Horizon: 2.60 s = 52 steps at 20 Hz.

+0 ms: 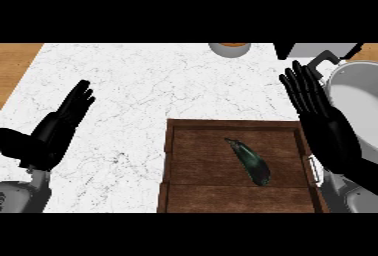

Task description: Pick the eggplant from the tray and place it in the pot

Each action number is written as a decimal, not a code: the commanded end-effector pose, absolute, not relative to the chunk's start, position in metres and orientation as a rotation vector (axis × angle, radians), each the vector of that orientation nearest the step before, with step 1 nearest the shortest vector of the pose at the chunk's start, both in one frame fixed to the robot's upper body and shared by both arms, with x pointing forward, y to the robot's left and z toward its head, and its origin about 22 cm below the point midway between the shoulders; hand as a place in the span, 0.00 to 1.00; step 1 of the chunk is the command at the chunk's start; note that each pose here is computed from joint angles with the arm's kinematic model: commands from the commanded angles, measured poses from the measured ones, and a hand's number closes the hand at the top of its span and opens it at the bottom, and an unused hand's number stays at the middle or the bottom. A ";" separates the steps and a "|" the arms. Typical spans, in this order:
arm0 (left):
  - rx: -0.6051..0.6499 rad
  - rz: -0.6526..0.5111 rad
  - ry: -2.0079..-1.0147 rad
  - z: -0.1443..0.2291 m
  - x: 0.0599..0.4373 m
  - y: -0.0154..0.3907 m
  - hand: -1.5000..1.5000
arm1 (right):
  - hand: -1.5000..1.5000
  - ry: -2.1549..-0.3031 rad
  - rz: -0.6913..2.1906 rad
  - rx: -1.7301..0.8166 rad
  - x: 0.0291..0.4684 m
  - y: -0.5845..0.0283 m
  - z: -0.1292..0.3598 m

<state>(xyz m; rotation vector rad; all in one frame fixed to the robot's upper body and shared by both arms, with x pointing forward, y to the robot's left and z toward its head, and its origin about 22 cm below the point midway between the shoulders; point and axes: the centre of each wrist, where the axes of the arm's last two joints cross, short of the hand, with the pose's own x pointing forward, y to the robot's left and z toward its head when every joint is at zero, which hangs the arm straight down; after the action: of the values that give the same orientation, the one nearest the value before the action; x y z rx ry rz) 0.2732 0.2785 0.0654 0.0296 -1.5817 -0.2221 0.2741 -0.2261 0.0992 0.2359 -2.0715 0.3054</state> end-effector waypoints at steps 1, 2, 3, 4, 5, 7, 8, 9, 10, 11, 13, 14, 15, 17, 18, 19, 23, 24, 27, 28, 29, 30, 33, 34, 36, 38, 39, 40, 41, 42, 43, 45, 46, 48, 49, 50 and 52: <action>0.051 -0.196 -1.612 0.089 0.273 0.284 0.50 | 1.00 -1.991 0.343 0.310 0.297 -0.236 0.081; 0.085 -0.146 -1.650 0.090 0.294 0.281 0.50 | 1.00 -1.930 0.402 0.350 0.315 -0.230 0.081; 0.112 -0.132 -1.657 0.086 0.287 0.285 0.50 | 1.00 -1.852 0.449 0.359 0.321 -0.241 0.081; 0.134 -0.108 -1.686 0.093 0.291 0.282 0.50 | 1.00 -1.783 0.502 0.388 0.328 -0.238 0.082; 0.114 -0.074 -1.695 0.100 0.292 0.279 0.50 | 1.00 -1.711 0.523 0.400 0.328 -0.246 0.066; 0.097 -0.090 -1.659 0.088 0.290 0.277 0.50 | 1.00 -1.846 1.100 0.115 0.325 -0.250 0.126; 0.103 -0.041 -1.664 0.094 0.296 0.278 0.50 | 1.00 -1.652 1.032 0.082 0.327 -0.270 0.077; 0.109 -0.023 -1.681 0.095 0.298 0.270 0.50 | 0.00 -1.639 0.808 0.157 0.339 -0.274 0.044; 0.104 -0.023 -1.673 0.095 0.296 0.272 0.50 | 0.00 -1.636 0.760 0.230 0.340 -0.277 0.028; 0.129 0.000 -1.647 0.075 0.294 0.281 0.50 | 0.00 -1.678 0.728 0.289 0.348 -0.282 0.028; 0.116 0.006 -1.667 0.087 0.297 0.262 0.50 | 0.00 -1.724 0.713 0.390 0.356 -0.285 0.020; 0.124 0.009 -1.643 0.089 0.291 0.270 0.50 | 0.00 -1.728 0.721 0.439 0.353 -0.288 0.008; 0.131 0.008 -1.660 0.100 0.300 0.265 0.50 | 0.00 -1.741 0.721 0.440 0.366 -0.301 0.022; 0.127 0.038 -1.642 0.082 0.295 0.262 0.50 | 0.00 -1.751 0.811 0.493 0.383 -0.300 0.038; 0.171 0.030 -1.646 0.074 0.288 0.276 0.50 | 0.00 -1.779 0.814 0.489 0.390 -0.318 0.056; 0.159 0.032 -1.648 0.095 0.294 0.271 0.50 | 0.00 -1.734 0.897 0.515 0.401 -0.312 0.078; 0.151 0.030 -1.633 0.092 0.295 0.271 0.50 | 0.00 -1.540 1.168 0.500 0.413 -0.287 0.092; 0.177 0.025 -1.627 0.091 0.305 0.263 0.50 | 0.00 -1.488 1.243 0.536 0.417 -0.283 0.107; 0.169 0.057 -1.624 0.088 0.296 0.271 0.50 | 0.00 -1.341 1.458 0.518 0.412 -0.262 0.106; 0.134 0.017 -1.620 0.085 0.289 0.272 0.50 | 0.00 -1.330 1.520 0.499 0.417 -0.234 0.111; 0.169 0.032 -1.626 0.087 0.295 0.271 0.50 | 0.00 -1.296 1.560 0.480 0.417 -0.254 0.121; 0.169 0.023 -1.617 0.090 0.295 0.276 0.50 | 0.00 -1.272 1.645 0.463 0.419 -0.221 0.129; 0.162 0.059 -1.619 0.096 0.291 0.274 0.50 | 0.00 -1.193 1.765 0.452 0.413 -0.204 0.120; 0.166 0.045 -1.618 0.077 0.293 0.268 0.50 | 0.00 -1.155 1.810 0.462 0.406 -0.188 0.110; 0.192 0.048 -1.610 0.086 0.288 0.276 0.50 | 0.00 -1.095 1.845 0.454 0.401 -0.197 0.097; 0.203 0.057 -1.625 0.090 0.289 0.275 0.50 | 0.00 -1.067 1.869 0.440 0.400 -0.187 0.089; 0.193 0.060 -1.622 0.094 0.290 0.284 0.50 | 0.00 -1.093 1.850 0.453 0.399 -0.196 0.094; 0.173 0.065 -1.605 0.079 0.286 0.273 0.50 | 0.00 -1.061 1.877 0.479 0.391 -0.194 0.095; 0.198 0.072 -1.614 0.089 0.290 0.283 0.50 | 0.00 -1.082 1.843 0.464 0.397 -0.192 0.091; 0.192 0.068 -1.602 0.090 0.294 0.272 0.50 | 0.00 -1.086 1.848 0.483 0.394 -0.183 0.086; 0.206 0.057 -1.615 0.083 0.290 0.268 0.50 | 0.00 -1.085 1.843 0.484 0.394 -0.193 0.085; 0.209 0.065 -1.621 0.097 0.291 0.276 0.50 | 0.00 -1.078 1.842 0.480 0.390 -0.184 0.071; 0.185 0.058 -1.605 0.081 0.291 0.286 0.50 | 0.00 -1.073 1.847 0.486 0.391 -0.179 0.083; 0.199 0.063 -1.609 0.087 0.296 0.279 0.50 | 0.00 -1.051 1.873 0.453 0.396 -0.187 0.095; 0.191 0.079 -1.607 0.084 0.299 0.273 0.50 | 0.00 -1.039 1.898 0.427 0.386 -0.186 0.078; 0.194 0.061 -1.609 0.084 0.294 0.275 0.50 | 0.00 -1.015 1.905 0.388 0.379 -0.194 0.075; 0.197 0.055 -1.623 0.078 0.289 0.281 0.50 | 0.00 -1.006 1.928 0.342 0.375 -0.176 0.057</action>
<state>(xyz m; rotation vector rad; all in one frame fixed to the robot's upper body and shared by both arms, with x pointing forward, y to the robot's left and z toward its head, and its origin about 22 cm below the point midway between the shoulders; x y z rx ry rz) 0.2913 0.2787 0.0845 0.1955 -1.6122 0.0653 0.3840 -0.1810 0.0750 0.2911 -1.0683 1.8831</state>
